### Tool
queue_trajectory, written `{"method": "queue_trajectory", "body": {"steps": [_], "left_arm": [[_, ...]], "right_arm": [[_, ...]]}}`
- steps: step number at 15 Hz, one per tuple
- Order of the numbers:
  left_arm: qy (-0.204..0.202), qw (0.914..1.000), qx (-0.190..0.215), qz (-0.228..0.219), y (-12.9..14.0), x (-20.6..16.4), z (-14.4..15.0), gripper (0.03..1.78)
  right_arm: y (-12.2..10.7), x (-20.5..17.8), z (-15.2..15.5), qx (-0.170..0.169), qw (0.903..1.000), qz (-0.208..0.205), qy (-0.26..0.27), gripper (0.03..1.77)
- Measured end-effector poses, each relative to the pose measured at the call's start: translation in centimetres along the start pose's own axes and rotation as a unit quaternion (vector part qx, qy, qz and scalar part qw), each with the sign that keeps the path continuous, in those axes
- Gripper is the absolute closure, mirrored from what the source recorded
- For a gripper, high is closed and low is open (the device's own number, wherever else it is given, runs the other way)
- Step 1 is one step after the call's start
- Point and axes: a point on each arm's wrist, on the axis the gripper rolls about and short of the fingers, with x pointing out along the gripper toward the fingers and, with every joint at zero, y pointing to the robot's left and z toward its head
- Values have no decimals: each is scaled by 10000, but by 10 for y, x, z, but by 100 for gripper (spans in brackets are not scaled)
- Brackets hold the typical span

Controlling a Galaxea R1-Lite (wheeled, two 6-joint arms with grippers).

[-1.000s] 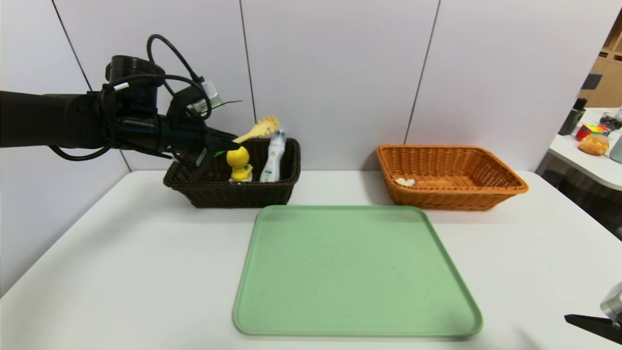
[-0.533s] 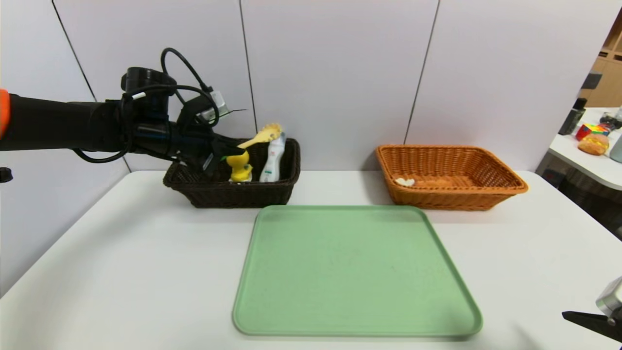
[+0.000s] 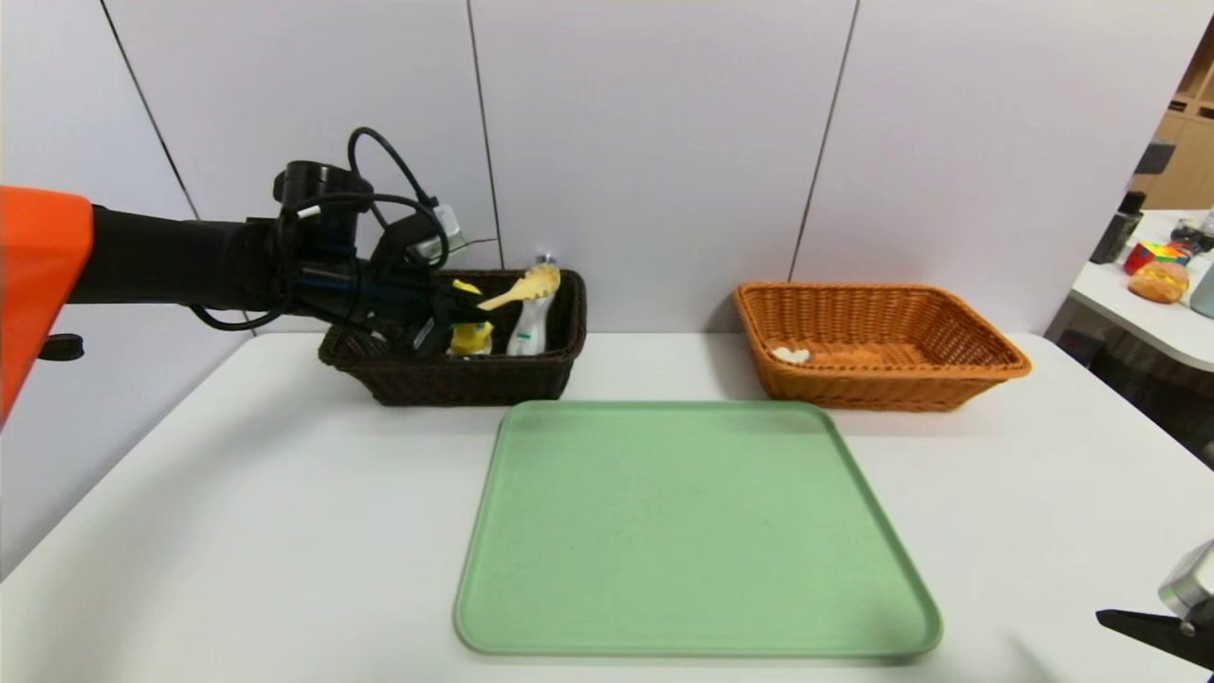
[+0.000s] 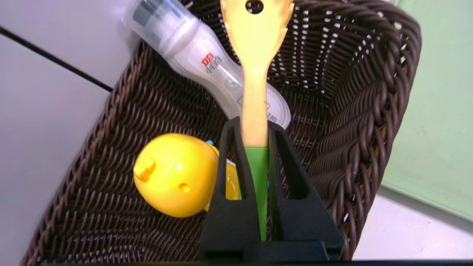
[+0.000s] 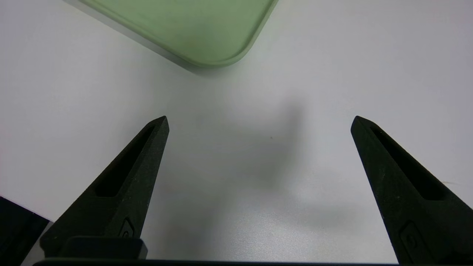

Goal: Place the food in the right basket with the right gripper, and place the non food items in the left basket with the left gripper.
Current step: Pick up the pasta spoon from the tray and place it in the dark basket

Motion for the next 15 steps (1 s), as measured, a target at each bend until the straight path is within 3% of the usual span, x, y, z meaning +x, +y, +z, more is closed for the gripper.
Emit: {"method": "queue_trajectory", "body": {"steps": [9, 15], "left_arm": [[279, 9995, -98, 76, 0, 1, -10, 167], [289, 9995, -63, 140, 1, 4, -13, 88]], "right_arm": [[0, 4, 3, -7, 10000, 16, 45, 10], [0, 6, 3, -11, 10000, 27, 88, 10]]}}
